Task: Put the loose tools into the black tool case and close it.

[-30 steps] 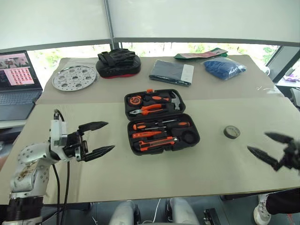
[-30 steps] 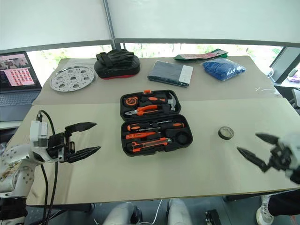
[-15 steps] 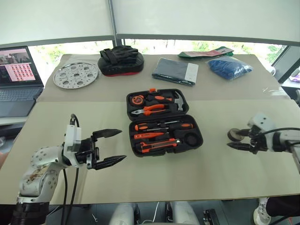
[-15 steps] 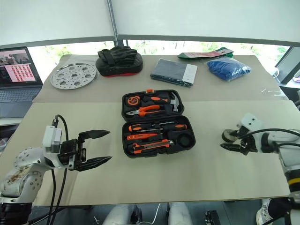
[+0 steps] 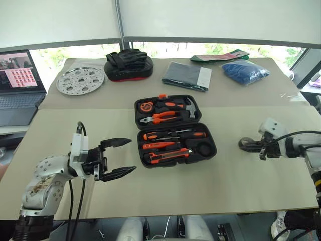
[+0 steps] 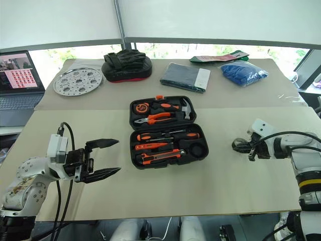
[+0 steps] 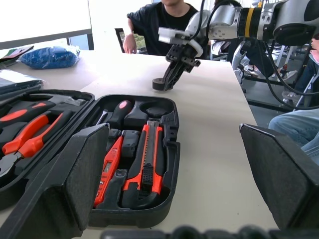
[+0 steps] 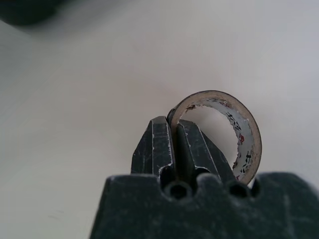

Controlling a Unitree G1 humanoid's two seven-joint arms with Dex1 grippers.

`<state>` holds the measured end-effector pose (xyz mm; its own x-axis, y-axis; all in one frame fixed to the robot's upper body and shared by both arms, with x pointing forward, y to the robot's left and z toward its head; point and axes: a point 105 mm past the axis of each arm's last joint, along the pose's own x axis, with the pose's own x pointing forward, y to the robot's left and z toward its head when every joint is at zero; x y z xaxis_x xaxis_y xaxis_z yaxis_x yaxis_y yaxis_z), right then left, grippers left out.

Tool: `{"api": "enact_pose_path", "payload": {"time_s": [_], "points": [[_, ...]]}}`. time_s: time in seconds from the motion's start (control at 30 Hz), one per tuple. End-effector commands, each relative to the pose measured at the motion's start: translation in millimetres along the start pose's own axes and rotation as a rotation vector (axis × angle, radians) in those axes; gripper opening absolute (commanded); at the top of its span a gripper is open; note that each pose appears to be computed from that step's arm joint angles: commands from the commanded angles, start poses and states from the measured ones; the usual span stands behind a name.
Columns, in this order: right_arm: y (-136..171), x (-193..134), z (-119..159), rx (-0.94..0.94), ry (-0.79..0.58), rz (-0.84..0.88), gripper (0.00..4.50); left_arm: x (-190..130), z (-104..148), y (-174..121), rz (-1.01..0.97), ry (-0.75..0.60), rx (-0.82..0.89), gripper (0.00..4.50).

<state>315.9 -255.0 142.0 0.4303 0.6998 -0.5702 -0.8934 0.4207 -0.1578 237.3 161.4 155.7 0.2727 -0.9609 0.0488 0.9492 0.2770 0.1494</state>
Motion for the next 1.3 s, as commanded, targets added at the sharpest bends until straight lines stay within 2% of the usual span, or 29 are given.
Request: {"api": "enact_pose_path", "payload": {"time_s": [0.03, 0.13, 0.27, 0.47, 0.73, 0.8, 0.83, 0.97, 1.1, 1.27, 1.3], "points": [[27, 12, 75, -0.087, -0.186, 0.134, 0.03, -5, 3, 7, 0.059, 0.008, 0.036, 4.50], [51, 37, 89, -0.100, -0.172, 0.214, 0.03, -6, -3, 5, 0.070, 0.022, 0.026, 4.50], [57, 60, 81, -0.079, -0.113, 0.202, 0.03, -3, -5, 1, 0.066, 0.026, 0.020, 4.50], [51, 67, 49, -0.060, 0.034, 0.177, 0.03, -4, -6, 0, 0.071, 0.039, 0.025, 4.50], [45, 73, 32, -0.054, 0.087, 0.150, 0.03, -5, -8, -4, 0.077, 0.050, 0.026, 4.50], [46, 72, 29, -0.046, 0.104, 0.159, 0.79, -6, -7, -3, 0.079, 0.056, 0.031, 4.50], [47, 72, 30, -0.040, 0.099, 0.161, 0.93, -6, -7, -2, 0.082, 0.057, 0.033, 4.50], [56, 63, 38, -0.068, 0.072, 0.238, 2.35, -9, -6, 1, 0.105, 0.067, 0.030, 4.50], [59, 47, 55, -0.073, -0.043, 0.294, 3.66, -12, -8, 3, 0.143, 0.076, 0.015, 4.50], [31, 18, 69, -0.060, -0.243, 0.191, 3.66, -22, -24, 30, 0.320, 0.173, -0.021, 4.50], [25, 15, 67, -0.026, -0.256, 0.163, 3.70, -23, -26, 36, 0.355, 0.183, -0.026, 4.24]]}}
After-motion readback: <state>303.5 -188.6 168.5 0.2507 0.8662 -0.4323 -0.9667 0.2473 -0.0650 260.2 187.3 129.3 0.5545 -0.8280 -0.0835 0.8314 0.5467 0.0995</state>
